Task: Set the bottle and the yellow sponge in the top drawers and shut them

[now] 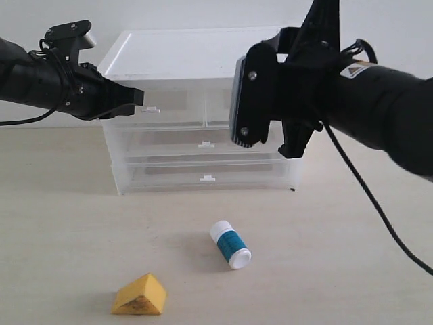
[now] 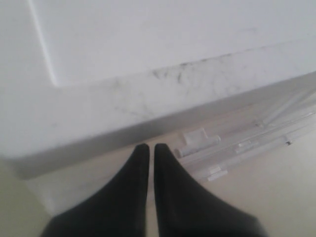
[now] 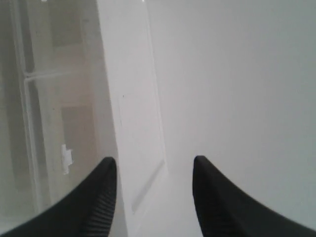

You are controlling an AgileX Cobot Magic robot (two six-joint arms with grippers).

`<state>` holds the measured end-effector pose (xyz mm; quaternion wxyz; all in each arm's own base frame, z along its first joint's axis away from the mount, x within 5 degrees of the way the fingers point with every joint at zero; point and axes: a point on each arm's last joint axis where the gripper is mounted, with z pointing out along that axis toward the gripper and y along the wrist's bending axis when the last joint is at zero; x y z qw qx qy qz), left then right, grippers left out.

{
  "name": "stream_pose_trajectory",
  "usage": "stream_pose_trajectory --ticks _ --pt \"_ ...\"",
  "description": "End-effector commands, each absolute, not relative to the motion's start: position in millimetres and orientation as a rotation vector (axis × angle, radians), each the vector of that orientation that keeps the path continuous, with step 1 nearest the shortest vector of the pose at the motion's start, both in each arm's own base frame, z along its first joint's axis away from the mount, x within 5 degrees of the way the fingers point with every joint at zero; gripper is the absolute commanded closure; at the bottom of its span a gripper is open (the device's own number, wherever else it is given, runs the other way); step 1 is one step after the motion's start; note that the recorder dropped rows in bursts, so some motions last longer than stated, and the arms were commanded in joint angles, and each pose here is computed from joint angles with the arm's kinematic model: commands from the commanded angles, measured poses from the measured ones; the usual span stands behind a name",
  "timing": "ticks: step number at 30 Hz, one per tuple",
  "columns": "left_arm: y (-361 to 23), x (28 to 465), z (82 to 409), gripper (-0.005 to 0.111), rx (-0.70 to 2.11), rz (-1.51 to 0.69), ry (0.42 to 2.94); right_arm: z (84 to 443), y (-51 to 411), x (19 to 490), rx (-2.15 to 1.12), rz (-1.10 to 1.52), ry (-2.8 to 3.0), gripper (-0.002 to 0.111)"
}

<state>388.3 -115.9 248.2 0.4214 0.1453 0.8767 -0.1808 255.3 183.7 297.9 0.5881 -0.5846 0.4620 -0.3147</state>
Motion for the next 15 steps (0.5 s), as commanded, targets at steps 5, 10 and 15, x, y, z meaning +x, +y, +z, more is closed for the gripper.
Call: stream_pose_trajectory --ticks 5,10,15 --pt "-116 390 250 0.103 0.354 -0.444 2.182 267 190 281 -1.290 -0.960 1.052 0.065" --pt "-116 390 250 0.103 0.352 -0.441 2.180 252 194 288 -1.291 -1.020 1.025 0.065" --pt "-116 390 250 0.103 0.350 -0.438 2.178 241 195 293 -1.251 -1.020 1.050 0.065"
